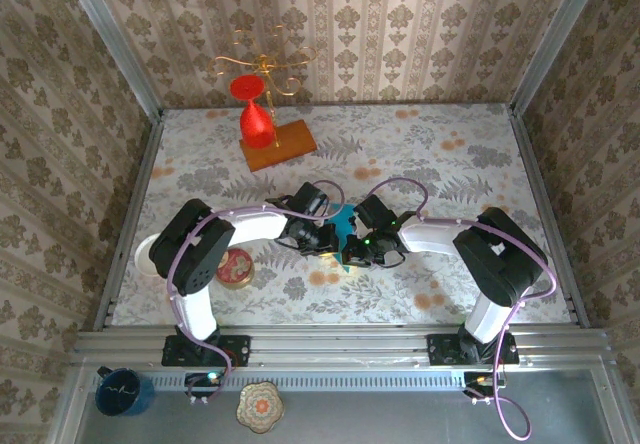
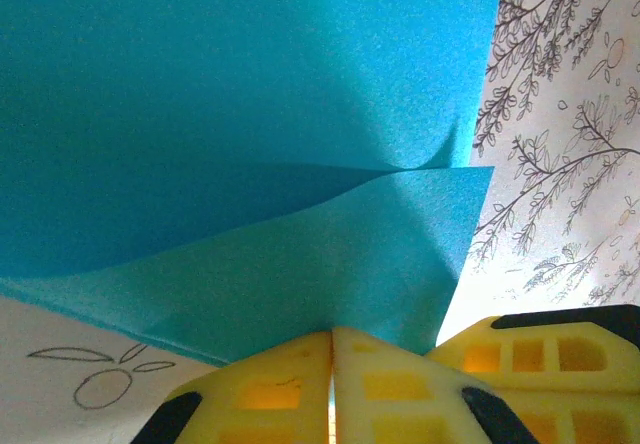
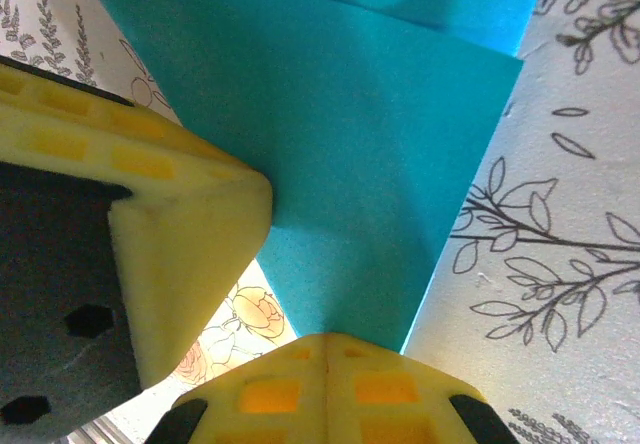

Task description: Fold a paper plane with a square sheet of paper (pick it up from the middle)

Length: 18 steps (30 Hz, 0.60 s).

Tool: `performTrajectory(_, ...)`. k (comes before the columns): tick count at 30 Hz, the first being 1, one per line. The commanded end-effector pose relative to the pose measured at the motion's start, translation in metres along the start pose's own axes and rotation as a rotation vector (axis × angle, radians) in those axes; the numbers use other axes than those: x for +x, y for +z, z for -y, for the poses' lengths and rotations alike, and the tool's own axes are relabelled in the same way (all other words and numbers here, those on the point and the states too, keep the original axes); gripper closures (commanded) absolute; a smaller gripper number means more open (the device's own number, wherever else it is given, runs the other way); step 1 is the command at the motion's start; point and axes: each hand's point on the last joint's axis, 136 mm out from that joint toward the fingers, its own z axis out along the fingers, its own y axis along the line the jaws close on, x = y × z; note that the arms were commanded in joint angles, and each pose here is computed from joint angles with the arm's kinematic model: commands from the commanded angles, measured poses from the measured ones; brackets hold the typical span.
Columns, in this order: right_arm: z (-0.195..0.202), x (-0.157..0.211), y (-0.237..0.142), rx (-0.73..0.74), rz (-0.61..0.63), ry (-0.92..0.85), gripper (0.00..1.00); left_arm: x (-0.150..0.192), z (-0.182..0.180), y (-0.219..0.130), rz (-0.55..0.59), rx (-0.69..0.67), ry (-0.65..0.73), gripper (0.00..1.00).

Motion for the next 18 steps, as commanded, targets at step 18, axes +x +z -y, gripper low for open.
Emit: performTrajectory(18,0.114,0.076,0.012,0.389,-0.167,0.174,0.98,-0.054,-0.096,-0.038,0.177,-0.139,-0.147,0.90)
